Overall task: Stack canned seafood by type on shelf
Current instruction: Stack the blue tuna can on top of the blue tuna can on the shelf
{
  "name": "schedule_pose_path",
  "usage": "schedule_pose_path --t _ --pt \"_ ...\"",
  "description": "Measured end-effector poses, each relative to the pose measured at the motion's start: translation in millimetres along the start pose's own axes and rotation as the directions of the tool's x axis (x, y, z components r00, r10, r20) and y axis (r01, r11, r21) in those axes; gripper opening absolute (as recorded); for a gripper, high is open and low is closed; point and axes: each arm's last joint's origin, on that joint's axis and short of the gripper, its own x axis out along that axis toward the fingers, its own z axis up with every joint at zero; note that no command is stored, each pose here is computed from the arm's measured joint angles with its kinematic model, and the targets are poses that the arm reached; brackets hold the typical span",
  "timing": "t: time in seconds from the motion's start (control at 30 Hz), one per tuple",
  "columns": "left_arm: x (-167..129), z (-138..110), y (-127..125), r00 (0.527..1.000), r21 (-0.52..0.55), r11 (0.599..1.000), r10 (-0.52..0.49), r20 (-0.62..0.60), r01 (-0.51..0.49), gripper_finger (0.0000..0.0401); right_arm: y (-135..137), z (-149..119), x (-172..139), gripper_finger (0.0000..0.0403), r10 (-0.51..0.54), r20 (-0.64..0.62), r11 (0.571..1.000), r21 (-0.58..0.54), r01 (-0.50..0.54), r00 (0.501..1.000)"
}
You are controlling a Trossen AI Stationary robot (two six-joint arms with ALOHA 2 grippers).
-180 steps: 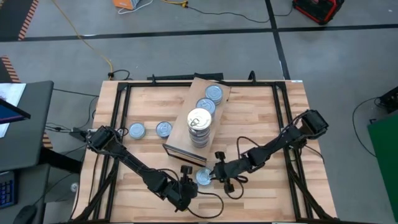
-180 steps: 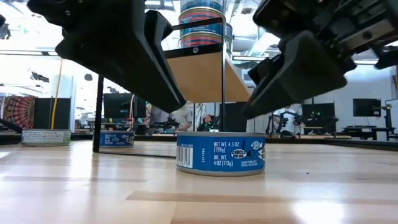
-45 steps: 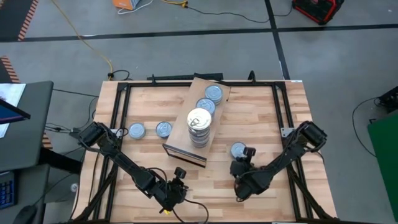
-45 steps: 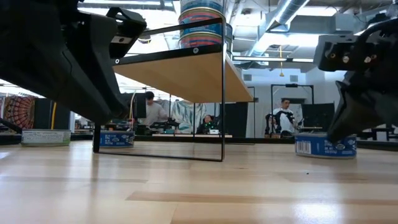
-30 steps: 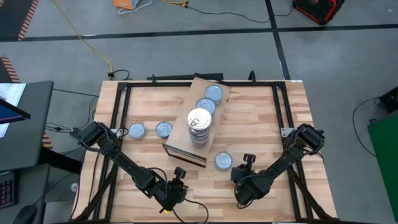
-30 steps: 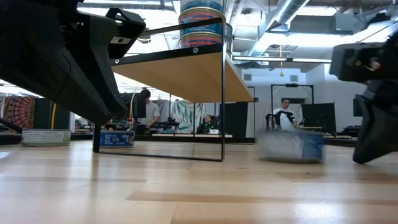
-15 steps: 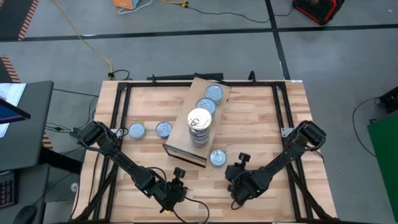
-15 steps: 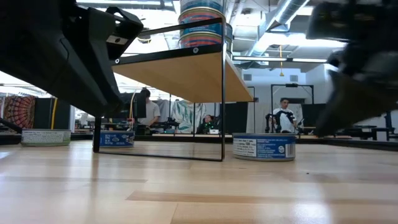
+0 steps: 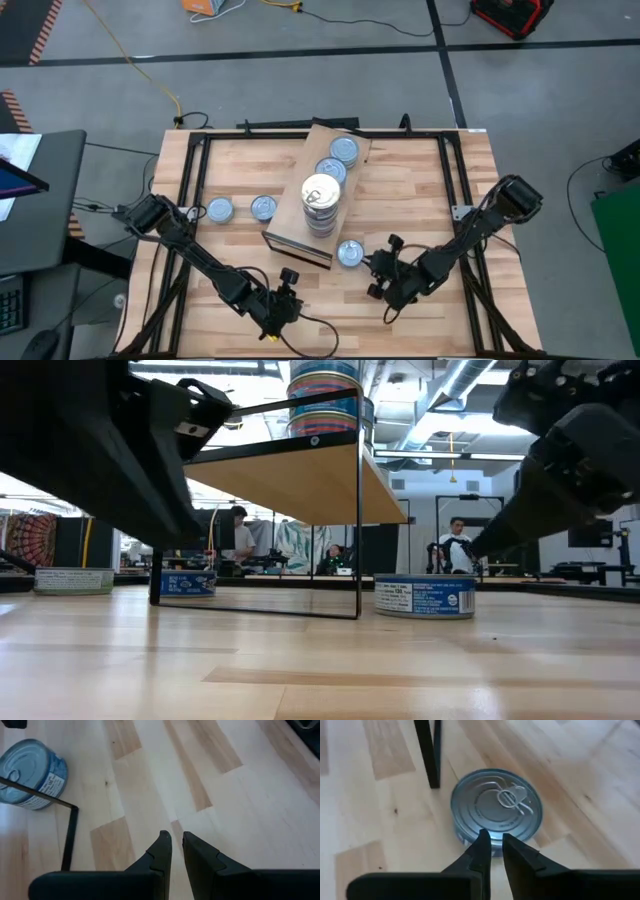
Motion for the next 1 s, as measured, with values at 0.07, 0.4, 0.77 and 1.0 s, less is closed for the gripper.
schedule_pose_path --t 0.07,0.4,0.77,1.0 --pt "0 0 1 1.0 -0.005 1.0 0.0 -0.001 0.0 0.0045 -6 0 1 0.008 0.03 0.021 0.999 0.023 -0.031 0.999" --pt "0 0 0 1.0 -0.01 1.0 -0.004 -0.001 0.004 0.0045 -14 -7 23 0.0079 0.12 -0.039 0.992 0.052 -0.118 0.992" --pt "0 -2 -1 0.999 -0.016 1.0 -0.022 -0.024 0.022 0.0045 -18 -28 8 0.0079 0.079 -0.171 0.996 0.046 -0.072 0.982" --pt "0 -2 0 1.0 -0.016 1.0 -0.023 -0.02 0.022 0.0045 -16 -25 8 0.0079 0.081 -0.144 0.995 0.072 -0.071 0.986"
